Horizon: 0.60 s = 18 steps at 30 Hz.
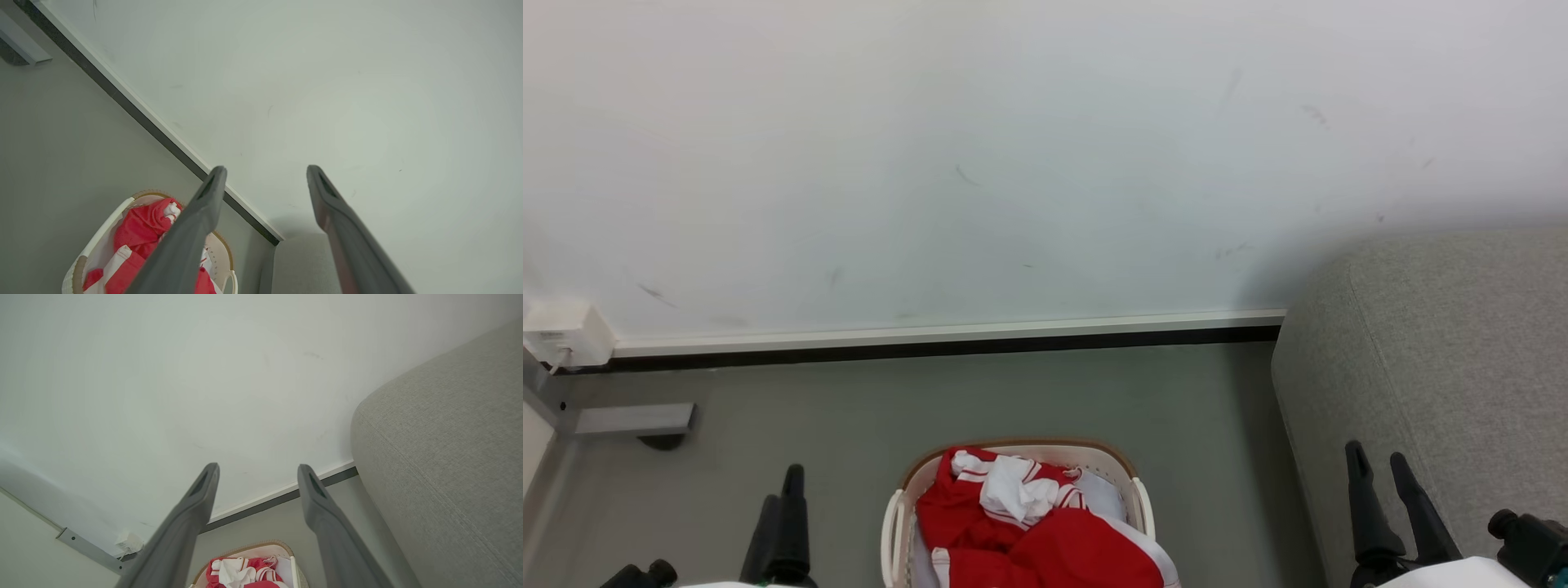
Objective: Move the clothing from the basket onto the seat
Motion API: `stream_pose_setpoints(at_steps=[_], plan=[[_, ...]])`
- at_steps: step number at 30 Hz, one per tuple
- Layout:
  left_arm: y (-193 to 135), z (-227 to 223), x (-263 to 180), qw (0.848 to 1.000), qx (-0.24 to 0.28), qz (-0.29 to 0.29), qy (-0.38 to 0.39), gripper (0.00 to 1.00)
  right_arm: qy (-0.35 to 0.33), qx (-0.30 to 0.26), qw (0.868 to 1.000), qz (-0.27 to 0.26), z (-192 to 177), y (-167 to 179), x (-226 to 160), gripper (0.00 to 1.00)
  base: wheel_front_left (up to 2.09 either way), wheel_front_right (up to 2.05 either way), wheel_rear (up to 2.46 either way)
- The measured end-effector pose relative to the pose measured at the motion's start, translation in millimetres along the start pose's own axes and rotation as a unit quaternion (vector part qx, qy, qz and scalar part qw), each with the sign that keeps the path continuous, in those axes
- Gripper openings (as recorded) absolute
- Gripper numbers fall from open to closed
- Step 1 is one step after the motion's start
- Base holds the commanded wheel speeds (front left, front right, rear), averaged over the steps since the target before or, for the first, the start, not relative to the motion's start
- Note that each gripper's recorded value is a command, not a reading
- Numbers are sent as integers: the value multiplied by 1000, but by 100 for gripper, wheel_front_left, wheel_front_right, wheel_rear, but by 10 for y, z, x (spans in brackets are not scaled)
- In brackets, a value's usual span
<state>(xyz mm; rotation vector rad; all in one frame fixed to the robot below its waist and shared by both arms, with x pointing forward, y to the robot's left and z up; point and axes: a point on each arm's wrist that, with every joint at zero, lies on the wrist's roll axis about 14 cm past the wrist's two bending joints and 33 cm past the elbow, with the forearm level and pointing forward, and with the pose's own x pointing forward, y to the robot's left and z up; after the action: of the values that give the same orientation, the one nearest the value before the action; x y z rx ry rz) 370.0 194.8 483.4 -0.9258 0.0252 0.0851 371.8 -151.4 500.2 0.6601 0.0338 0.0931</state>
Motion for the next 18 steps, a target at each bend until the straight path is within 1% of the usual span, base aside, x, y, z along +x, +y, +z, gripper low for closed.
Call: stream_pose_setpoints(at_steps=[9,18], plan=[[-23,21,-8,999,45,-6,-9,100,-1,-54,998,14,-18,68,-5,100,0,0,0],[-59,15,-24,995,96,-15,-12,100,-7,-106,994,25,-5,115,-14,100,0,0,0]])
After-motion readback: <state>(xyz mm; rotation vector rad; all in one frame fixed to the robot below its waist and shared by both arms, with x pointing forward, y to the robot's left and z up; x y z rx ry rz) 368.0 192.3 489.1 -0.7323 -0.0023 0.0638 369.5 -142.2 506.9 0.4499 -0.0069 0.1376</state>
